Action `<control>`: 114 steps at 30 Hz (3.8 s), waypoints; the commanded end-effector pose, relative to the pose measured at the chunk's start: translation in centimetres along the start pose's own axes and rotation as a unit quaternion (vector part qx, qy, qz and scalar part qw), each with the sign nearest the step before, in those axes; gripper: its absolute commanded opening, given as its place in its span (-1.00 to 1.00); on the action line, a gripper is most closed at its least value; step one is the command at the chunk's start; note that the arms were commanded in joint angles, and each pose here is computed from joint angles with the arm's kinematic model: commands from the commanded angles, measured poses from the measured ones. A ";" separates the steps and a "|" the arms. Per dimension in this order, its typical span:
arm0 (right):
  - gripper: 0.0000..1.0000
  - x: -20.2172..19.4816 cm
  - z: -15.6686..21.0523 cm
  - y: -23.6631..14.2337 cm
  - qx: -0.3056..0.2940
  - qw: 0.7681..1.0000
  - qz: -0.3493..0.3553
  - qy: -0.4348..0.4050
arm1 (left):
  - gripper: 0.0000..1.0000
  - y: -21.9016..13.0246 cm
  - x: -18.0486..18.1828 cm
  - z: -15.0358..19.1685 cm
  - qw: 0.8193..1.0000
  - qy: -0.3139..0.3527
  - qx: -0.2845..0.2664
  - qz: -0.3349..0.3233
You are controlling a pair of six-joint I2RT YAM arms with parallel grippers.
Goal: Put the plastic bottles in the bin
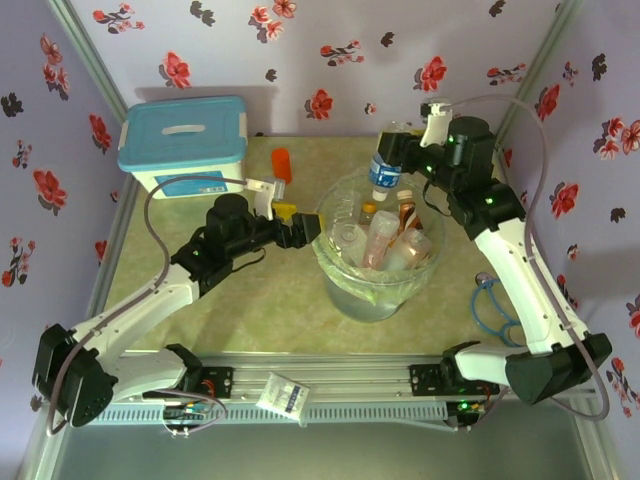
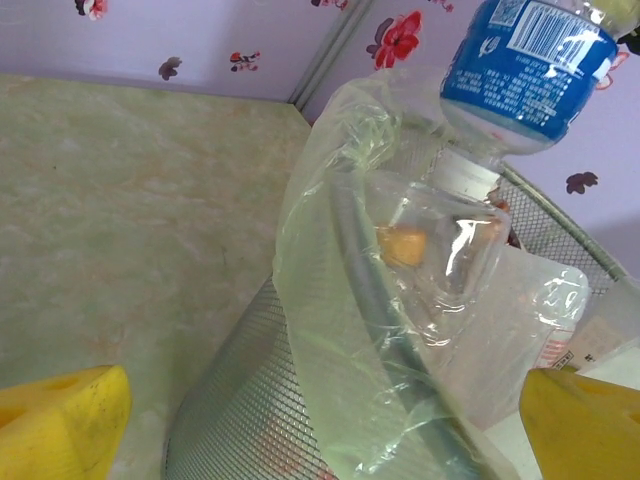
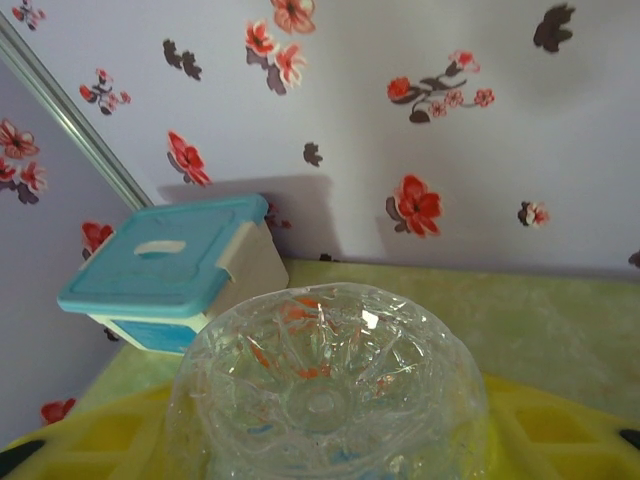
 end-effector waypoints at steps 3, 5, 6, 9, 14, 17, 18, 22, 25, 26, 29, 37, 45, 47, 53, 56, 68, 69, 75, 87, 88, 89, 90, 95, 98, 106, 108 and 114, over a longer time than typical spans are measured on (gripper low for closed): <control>-0.13 0.1 1.5 -0.1 0.057 0.997 -0.026 -0.034 | 0.98 0.6 -0.8 -0.9 1.000 0.000 -0.018 0.021; -0.14 0.1 2.5 0.2 0.091 0.994 -0.040 -0.053 | 0.98 0.8 -0.7 -0.8 1.000 -0.002 -0.016 0.020; -0.14 0.2 2.8 0.2 0.104 0.991 -0.047 -0.064 | 0.99 0.9 -0.6 -0.9 1.000 -0.002 -0.017 0.020; -0.15 0.4 3.6 0.1 0.138 0.984 -0.053 -0.097 | 0.98 1.0 -0.6 -0.8 1.000 -0.004 -0.017 0.021; -0.15 0.5 4.2 -0.1 0.182 0.973 -0.048 -0.133 | 0.98 1.2 -0.5 -0.8 1.000 -0.004 -0.014 0.017; -0.16 0.6 5.1 0.5 0.217 0.965 -0.053 -0.141 | 0.98 1.4 -0.4 -0.8 1.000 -0.005 -0.011 0.016; -0.16 0.7 5.5 0.7 0.229 0.961 -0.057 -0.146 | 0.98 1.5 -0.4 -0.9 1.000 -0.005 -0.012 0.015; -0.15 0.9 7.2 1.8 0.279 0.947 -0.058 -0.148 | 0.98 1.7 -0.4 -0.9 1.000 -0.007 -0.011 0.016; -0.15 0.5 8.1 2.5 0.305 0.942 -0.048 -0.134 | 0.98 1.6 -0.5 -1.0 1.000 -0.006 -0.012 0.016; -0.15 0.4 8.3 2.6 0.310 0.941 -0.044 -0.131 | 0.98 1.6 -0.5 -1.0 1.000 -0.006 -0.012 0.016; -0.16 0.4 8.4 2.8 0.321 0.938 -0.045 -0.123 | 0.98 1.6 -0.4 -0.9 1.000 -0.005 -0.011 0.015; 0.20 0.9 7.7 2.3 0.320 0.939 -0.055 -0.115 | 0.98 1.4 -0.3 -0.7 1.000 -0.004 -0.011 0.015; 0.63 2.1 3.4 1.0 0.252 0.957 -0.056 -0.128 | 0.98 1.1 -0.3 -0.6 1.000 0.000 -0.013 0.010; 0.65 2.3 2.6 0.7 0.241 0.960 -0.051 -0.132 | 0.98 1.0 -0.3 -0.6 1.000 0.000 -0.014 0.010; 0.47 2.4 1.2 0.4 0.199 0.971 -0.035 -0.126 | 0.98 0.5 -0.2 -0.6 1.000 0.005 -0.019 0.003; 0.20 2.4 1.5 1.3 0.204 0.972 -0.043 -0.111 | 0.98 0.5 -0.3 -0.6 1.000 0.005 -0.019 0.003; -0.02 1.4 6.1 3.7 0.247 0.967 -0.044 -0.051 | 0.98 0.4 -0.2 -0.5 1.000 0.001 -0.021 0.000; 0.02 1.5 5.7 3.5 0.240 0.968 -0.042 -0.053 | 0.98 0.5 -0.1 -0.5 1.000 -0.001 -0.021 0.000; 0.26 2.4 1.3 0.7 0.154 0.985 -0.021 -0.070 | 0.99 -0.1 -0.6 -1.1 0.999 0.000 -0.037 0.004; 0.34 -1.7 1.3 -6.5 0.130 0.974 0.182 -0.036 | 0.99 -4.0 1.1 -2.3 0.995 0.002 -0.061 -0.084; 0.34 -1.9 1.7 -6.8 0.136 0.972 0.187 -0.029 | 0.99 -4.4 1.4 -2.3 0.993 0.000 -0.061 -0.098; 0.36 -2.1 2.1 -7.3 0.143 0.970 0.194 -0.018 | 0.99 -4.9 1.8 -2.4 0.991 -0.003 -0.062 -0.114; 0.40 -2.3 2.5 -7.7 0.149 0.968 0.200 -0.009 | 0.99 -5.3 2.2 -2.4 0.990 -0.006 -0.063 -0.129; 0.56 -3.2 4.4 -9.9 0.175 0.958 0.221 0.043 | 0.99 -7.5 3.8 -2.1 0.979 -0.013 -0.066 -0.195; 0.58 -3.5 5.8 -10.2 0.207 0.954 0.202 0.076 | 0.99 -8.4 4.5 -1.8 0.972 -0.015 -0.062 -0.225; 0.21 -3.4 8.3 -9.9 0.232 0.950 0.161 0.133 | 0.99 -9.4 5.5 -1.2 0.967 -0.027 -0.068 -0.245; 0.14 -3.4 8.7 -9.6 0.235 0.949 0.148 0.146 | 0.99 -9.6 5.6 -1.2 0.966 -0.028 -0.068 -0.249; 0.06 -3.4 9.3 -8.5 0.230 0.950 0.120 0.172 | 0.99 -10.2 6.3 -0.9 0.961 -0.034 -0.071 -0.265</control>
Point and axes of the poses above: each hand's point on the last joint's axis, 136 mm out from that joint toward the fingers, its own y axis out along the fingers, its own x axis along the line the jaws close on, z = x × y, the point moved 10 cm from there along -y, back along the fingers, and after that the axes turned 4 degrees about -y, right-handed, at the moved point
